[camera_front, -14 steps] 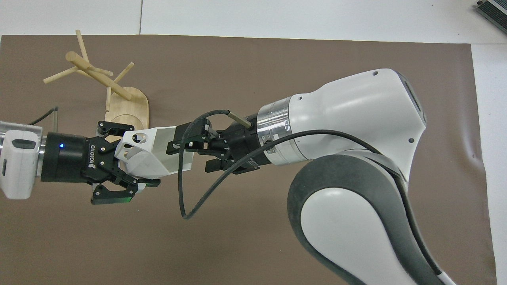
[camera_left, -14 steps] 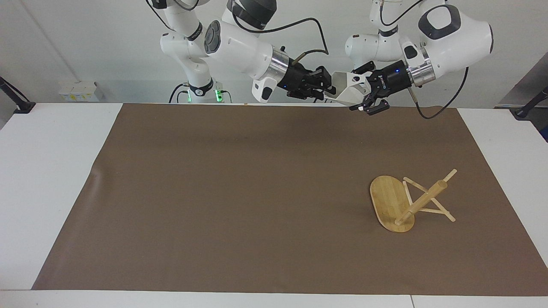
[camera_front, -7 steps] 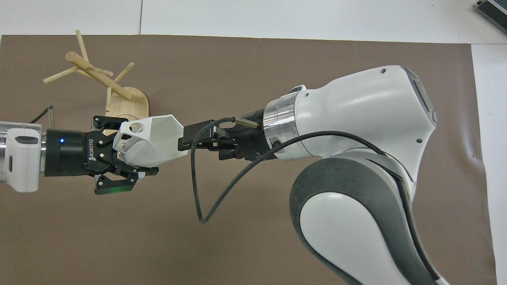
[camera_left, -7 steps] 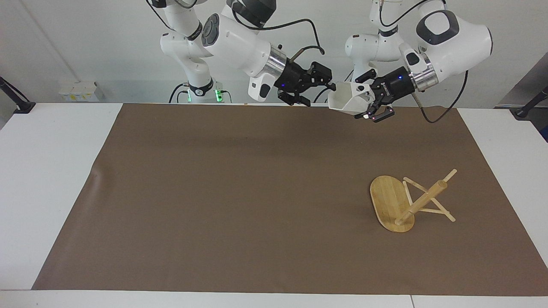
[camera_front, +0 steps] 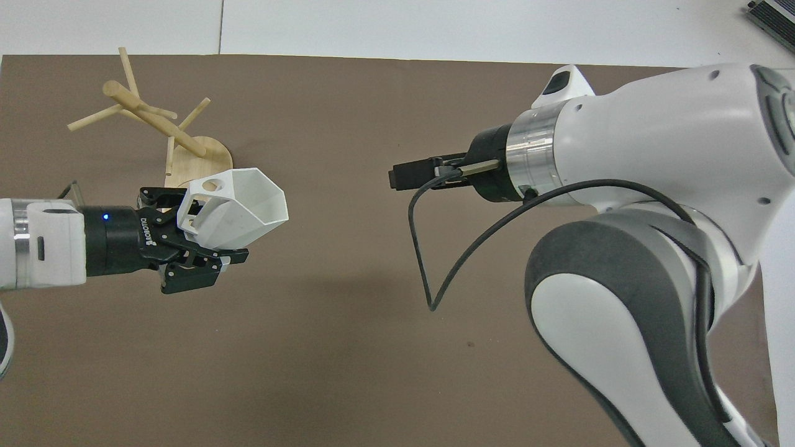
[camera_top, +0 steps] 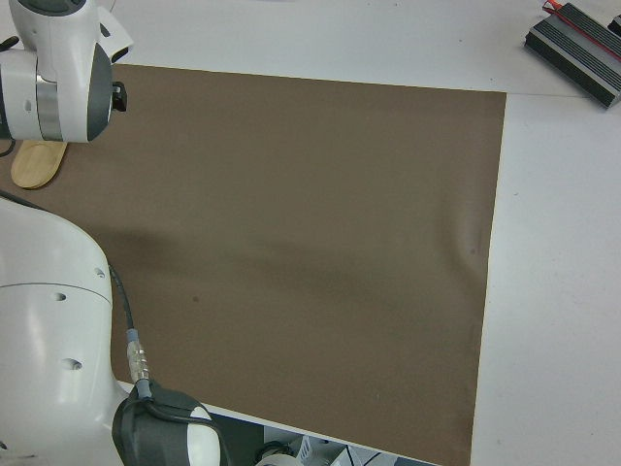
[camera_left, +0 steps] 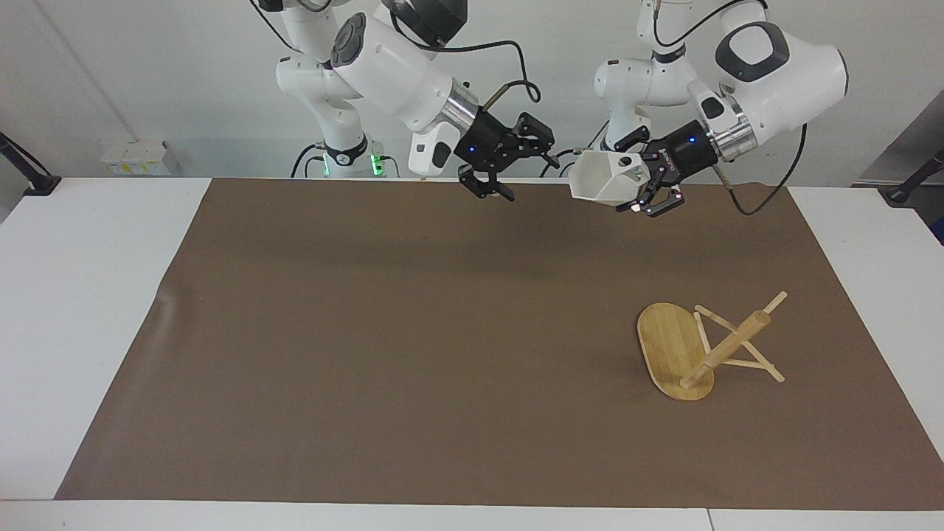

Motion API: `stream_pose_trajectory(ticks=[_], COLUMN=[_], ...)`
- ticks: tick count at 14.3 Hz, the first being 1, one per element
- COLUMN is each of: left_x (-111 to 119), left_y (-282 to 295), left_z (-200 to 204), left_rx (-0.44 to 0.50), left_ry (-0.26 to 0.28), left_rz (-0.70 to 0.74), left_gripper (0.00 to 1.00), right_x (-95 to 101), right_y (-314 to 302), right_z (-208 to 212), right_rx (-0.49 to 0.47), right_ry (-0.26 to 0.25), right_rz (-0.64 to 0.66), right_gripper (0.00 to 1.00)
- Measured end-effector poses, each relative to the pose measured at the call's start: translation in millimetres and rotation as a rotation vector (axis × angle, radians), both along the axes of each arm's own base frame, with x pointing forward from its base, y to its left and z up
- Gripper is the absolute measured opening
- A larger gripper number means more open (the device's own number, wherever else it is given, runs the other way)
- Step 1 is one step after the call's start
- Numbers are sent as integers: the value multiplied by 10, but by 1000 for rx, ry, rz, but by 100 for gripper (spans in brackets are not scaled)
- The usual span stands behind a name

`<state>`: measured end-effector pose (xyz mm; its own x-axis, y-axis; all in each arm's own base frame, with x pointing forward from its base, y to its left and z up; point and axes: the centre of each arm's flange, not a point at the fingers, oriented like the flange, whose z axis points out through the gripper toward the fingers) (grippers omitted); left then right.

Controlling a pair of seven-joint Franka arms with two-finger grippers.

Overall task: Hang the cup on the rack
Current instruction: 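Carry the cup toward the rack while the right gripper withdraws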

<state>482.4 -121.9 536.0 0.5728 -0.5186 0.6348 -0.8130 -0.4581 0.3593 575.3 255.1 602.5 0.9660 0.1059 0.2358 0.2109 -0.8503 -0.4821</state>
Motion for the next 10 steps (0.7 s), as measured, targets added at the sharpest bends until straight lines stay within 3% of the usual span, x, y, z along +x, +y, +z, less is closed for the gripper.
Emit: stream_pose_trajectory(ticks=[3, 5, 7, 10], left_x=[-74, -71, -63, 16], left_y=[-147, -260, -320, -272], left_z=[-90, -89, -108, -192], left_rx=[86, 157, 200, 288], left_ry=[118, 121, 119, 132], left_rz=[150, 242, 316, 439], left_gripper=[73, 73, 73, 73], right_x=[219, 282, 215, 44], right_y=[-681, -1134, -1548, -2255], right_z=[-101, -156, -132, 111], right_rx=[-105, -152, -192, -307], right_ry=[13, 49, 117, 130], right_rz=[-74, -98, -119, -196], right_gripper=[100, 100, 100, 100])
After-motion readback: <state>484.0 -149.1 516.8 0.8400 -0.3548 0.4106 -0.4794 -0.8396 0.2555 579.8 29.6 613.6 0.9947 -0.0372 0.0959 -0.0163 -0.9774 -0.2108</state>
